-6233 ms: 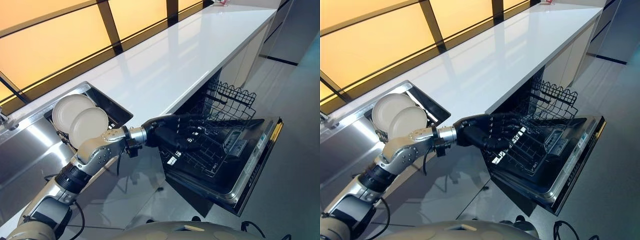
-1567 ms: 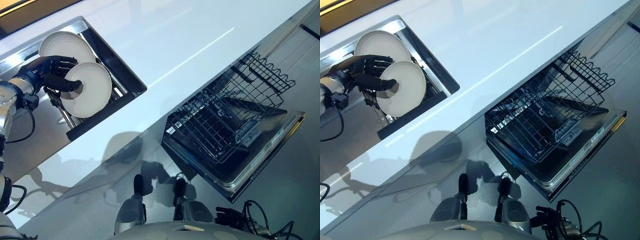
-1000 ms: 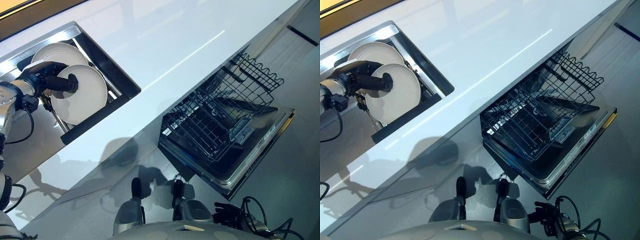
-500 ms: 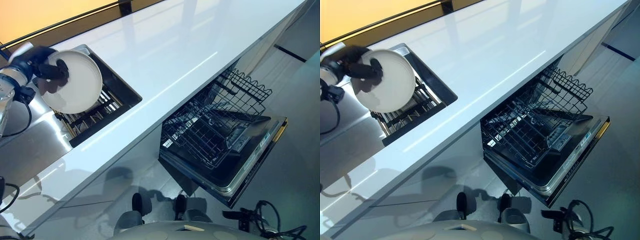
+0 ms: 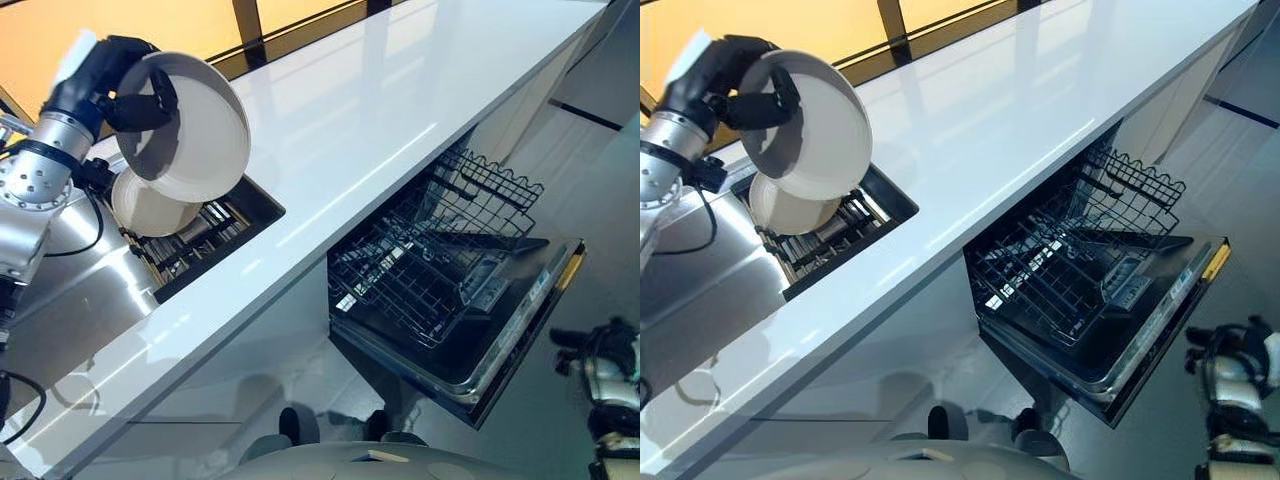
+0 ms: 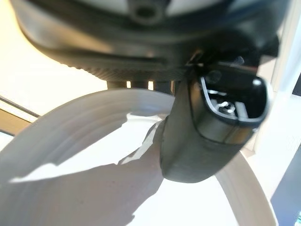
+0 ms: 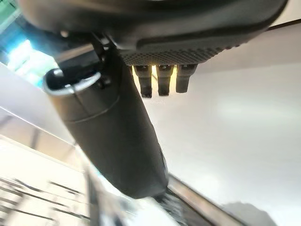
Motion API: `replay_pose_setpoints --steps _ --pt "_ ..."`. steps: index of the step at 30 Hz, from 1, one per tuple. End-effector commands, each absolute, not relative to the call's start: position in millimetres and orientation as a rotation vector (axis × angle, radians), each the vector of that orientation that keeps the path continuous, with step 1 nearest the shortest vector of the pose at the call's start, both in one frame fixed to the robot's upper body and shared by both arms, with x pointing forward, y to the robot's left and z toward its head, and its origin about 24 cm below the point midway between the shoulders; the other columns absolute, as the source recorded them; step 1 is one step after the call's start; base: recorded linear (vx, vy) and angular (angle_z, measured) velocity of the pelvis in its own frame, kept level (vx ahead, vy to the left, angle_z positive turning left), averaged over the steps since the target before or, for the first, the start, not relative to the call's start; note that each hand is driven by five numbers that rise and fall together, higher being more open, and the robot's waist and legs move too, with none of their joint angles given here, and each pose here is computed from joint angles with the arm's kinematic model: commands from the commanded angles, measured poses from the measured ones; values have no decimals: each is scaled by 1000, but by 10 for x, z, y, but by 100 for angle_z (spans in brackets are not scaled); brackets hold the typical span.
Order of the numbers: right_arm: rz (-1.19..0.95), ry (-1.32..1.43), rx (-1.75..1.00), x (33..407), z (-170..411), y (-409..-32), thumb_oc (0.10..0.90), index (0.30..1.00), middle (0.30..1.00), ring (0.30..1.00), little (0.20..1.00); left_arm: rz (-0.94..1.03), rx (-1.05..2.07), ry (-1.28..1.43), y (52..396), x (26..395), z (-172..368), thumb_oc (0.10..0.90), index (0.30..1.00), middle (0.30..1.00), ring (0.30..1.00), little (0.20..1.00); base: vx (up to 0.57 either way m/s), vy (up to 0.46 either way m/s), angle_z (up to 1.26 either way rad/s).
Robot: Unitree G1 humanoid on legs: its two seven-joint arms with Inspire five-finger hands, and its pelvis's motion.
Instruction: Pick up plates and place into dishwasher.
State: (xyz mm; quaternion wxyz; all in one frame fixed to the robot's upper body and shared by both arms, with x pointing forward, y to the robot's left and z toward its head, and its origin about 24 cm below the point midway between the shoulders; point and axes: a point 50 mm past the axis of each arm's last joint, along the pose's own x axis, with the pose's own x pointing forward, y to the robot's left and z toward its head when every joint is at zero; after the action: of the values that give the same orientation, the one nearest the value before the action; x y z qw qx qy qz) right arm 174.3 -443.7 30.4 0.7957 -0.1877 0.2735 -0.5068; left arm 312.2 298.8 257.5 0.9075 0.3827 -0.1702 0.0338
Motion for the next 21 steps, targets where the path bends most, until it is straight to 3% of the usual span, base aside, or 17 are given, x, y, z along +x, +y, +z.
replay_pose_setpoints --steps 1,8,15,21 --pt "-1121 80 -563 2084 1333 -4479 800 900 900 900 900 224 647 -634 3046 2936 3098 100 300 300 300 200 -35 2 -4" --pt "-777 -345 -493 2369 1681 -3488 800 900 900 900 900 205 577 -625 3022 2894 2805 100 300 300 300 200 -36 25 -13" --pt "-437 -528 -389 2488 1915 -3068 800 900 900 900 900 98 500 -669 2808 2917 2744 100 300 300 300 200 3 -5 -6" --pt "-119 -515 -296 2586 1903 -2740 800 900 900 900 900 38 455 -739 2610 2914 2692 100 300 300 300 200 -3 -16 -3"
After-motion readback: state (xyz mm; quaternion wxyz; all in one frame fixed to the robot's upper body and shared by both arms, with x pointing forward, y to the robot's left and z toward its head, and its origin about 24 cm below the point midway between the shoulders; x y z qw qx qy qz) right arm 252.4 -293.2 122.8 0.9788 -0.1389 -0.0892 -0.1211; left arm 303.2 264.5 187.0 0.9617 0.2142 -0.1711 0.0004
